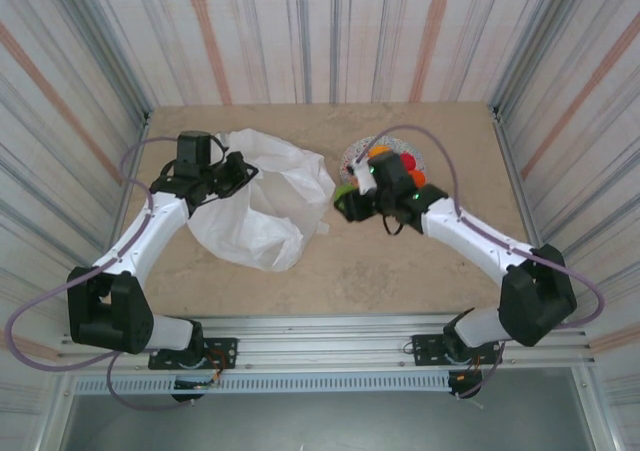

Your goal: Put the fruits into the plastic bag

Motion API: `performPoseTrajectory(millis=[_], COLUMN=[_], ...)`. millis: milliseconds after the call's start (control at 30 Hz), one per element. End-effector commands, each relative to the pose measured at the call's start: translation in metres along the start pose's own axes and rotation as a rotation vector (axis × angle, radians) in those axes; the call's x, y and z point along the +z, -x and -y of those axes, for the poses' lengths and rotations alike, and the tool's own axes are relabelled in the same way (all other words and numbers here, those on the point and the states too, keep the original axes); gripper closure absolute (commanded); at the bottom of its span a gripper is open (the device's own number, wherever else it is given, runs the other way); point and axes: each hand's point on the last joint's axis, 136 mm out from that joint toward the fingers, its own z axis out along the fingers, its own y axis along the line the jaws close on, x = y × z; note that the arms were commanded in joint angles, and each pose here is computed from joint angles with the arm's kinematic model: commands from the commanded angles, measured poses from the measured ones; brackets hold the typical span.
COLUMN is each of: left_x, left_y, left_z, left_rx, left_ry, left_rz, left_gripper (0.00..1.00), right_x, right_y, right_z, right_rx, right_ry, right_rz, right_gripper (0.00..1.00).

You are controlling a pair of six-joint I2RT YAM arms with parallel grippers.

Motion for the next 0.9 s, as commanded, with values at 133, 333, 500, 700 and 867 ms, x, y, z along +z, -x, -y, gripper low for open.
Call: performPoseTrajectory(millis=[133,333,500,700,867], left_x=[-0.003,-0.003,-0.004,-0.004,-0.005], left_y=[-0.008,-0.014,-0.019,-0.025,-0.034], left_z=[0.01,0.013,0.016,0.028,0.043], left_rx=[-0.003,-0.005,-0.016,-0.044,-0.061], left_ry=[-0.024,-0.035,-0.05,-0.094,-0.126], left_rz=[-0.005,-0.02,-0.038,-0.056,-0.068], left_gripper=[1.0,1.0,1.0,1.0,1.0], right_x=[0.038,0.082,0.104,0.124,0.136], right_y=[-0.023,-0.015,0.001,0.024,0.042], right_z=[-0.051,-0.057,-0.066,-0.082,-0.086], right_rx=[-0.032,-0.055,-0.035,-0.023,-0.018], right_ry=[0.117,0.133,0.163,0.194,0.164], right_rz=[0.058,0.106,0.134,0.207,0.272], right_gripper=[0.47,0.49,0.51,0.51,0.51])
